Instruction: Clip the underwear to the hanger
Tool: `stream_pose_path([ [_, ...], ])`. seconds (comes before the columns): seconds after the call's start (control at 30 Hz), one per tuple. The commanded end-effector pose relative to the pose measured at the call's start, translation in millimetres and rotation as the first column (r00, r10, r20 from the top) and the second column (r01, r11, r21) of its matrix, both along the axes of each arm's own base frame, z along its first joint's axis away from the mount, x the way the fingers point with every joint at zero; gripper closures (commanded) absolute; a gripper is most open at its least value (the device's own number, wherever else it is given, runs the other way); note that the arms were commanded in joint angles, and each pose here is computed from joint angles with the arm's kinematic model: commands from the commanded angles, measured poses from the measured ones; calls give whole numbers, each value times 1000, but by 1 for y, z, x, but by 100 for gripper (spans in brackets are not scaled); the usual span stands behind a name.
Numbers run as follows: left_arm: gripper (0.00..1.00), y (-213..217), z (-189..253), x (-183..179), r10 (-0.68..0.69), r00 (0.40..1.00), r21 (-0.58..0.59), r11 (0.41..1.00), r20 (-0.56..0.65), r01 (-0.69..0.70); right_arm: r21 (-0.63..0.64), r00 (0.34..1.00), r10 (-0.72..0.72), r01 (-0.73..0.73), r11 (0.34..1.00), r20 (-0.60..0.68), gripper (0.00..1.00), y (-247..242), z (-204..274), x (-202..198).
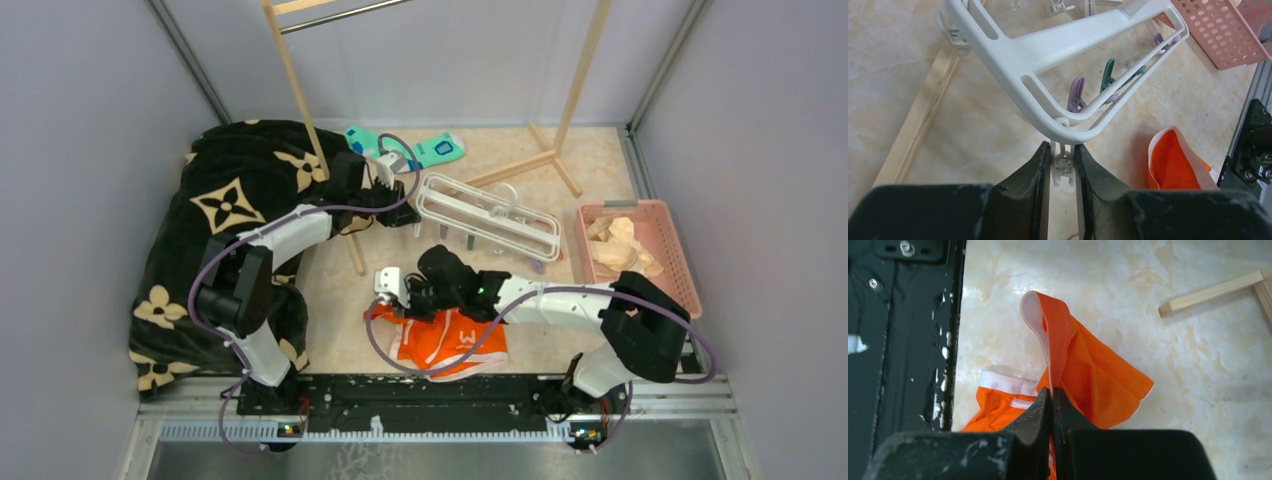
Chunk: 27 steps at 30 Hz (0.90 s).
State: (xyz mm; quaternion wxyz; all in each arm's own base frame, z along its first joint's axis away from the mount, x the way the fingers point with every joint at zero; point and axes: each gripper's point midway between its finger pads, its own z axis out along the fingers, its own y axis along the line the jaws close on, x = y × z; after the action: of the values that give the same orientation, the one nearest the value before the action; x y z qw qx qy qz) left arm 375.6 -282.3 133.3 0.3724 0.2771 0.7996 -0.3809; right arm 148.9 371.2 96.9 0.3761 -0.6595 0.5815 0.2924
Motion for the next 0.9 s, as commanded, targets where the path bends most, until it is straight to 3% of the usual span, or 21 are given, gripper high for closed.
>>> stream_pose_path([
  [0.0,100,-7,28,0,-42,996,-56,997,75,47,-19,971,-111,109,994,-211,100,-5,12,2],
  [0.43,100,-18,49,-41,-158,983,-245,953,94,176,158,878,-105,199,967,-467,100,-27,22,18],
  [0.6,100,-16,50,-58,-165,973,-302,930,162,208,154,858,-163,268,951,-487,100,-34,19,31],
  [0.87,100,-6,41,-62,-142,967,-243,951,211,193,31,792,-337,408,912,-509,100,-55,-2,47],
])
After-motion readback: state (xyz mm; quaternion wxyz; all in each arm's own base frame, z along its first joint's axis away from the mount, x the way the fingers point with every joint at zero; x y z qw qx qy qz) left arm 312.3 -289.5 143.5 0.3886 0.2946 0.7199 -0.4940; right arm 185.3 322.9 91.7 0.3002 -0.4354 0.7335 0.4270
